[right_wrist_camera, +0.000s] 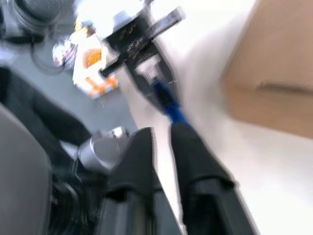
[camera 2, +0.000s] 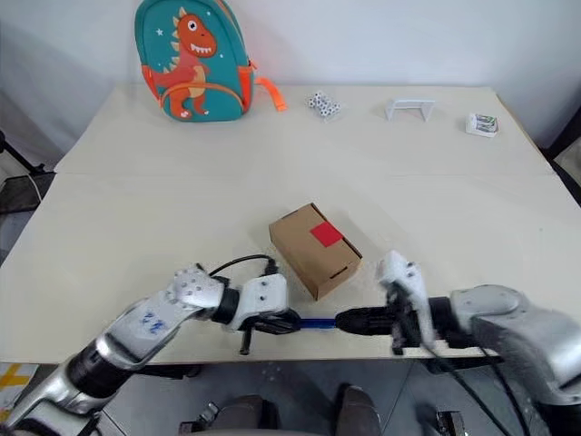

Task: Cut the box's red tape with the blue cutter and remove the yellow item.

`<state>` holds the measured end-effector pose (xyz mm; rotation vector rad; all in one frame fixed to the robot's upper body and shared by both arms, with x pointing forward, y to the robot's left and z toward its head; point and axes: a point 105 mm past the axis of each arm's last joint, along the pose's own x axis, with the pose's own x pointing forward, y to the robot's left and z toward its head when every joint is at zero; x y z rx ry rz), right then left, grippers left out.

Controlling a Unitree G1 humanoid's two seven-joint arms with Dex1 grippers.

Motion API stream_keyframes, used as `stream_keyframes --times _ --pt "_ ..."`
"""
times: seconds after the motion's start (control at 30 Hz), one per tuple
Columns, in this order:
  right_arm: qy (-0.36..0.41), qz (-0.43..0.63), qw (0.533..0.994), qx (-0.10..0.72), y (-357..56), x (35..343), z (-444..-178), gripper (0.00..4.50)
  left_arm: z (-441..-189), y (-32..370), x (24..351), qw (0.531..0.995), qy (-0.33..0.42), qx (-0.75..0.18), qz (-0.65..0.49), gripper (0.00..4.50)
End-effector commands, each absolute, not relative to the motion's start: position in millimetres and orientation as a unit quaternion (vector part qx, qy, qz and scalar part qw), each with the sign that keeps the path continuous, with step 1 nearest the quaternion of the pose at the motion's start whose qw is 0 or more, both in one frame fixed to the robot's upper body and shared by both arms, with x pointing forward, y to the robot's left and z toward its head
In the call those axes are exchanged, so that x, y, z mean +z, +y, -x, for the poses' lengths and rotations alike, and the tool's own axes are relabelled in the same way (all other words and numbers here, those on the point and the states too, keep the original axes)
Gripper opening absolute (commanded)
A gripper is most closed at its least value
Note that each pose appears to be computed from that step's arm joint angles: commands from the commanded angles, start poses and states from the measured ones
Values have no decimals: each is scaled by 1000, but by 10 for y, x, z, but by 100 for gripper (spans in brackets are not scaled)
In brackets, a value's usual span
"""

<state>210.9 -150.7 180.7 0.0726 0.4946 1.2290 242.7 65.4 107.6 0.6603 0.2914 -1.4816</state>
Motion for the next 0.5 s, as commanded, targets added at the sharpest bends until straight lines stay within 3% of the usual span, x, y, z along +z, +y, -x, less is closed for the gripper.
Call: stream_keyframes --times 0.03,0.13,0.3,0.5 --pt "242 -130 775 570 -1507 2097 -1999 181 -2351 535 1409 648 -23 -686 -330 47" --pt "260 -182 773 549 -1446 2246 -2018 283 -2360 502 1503 633 -71 -687 -349 47" --pt "259 -156 777 552 -1294 2299 -2112 446 -2340 398 1650 601 -131 -700 -363 47" --pt "315 -102 782 528 -1265 2189 -2141 449 -2397 284 1751 595 -158 -695 -373 47"
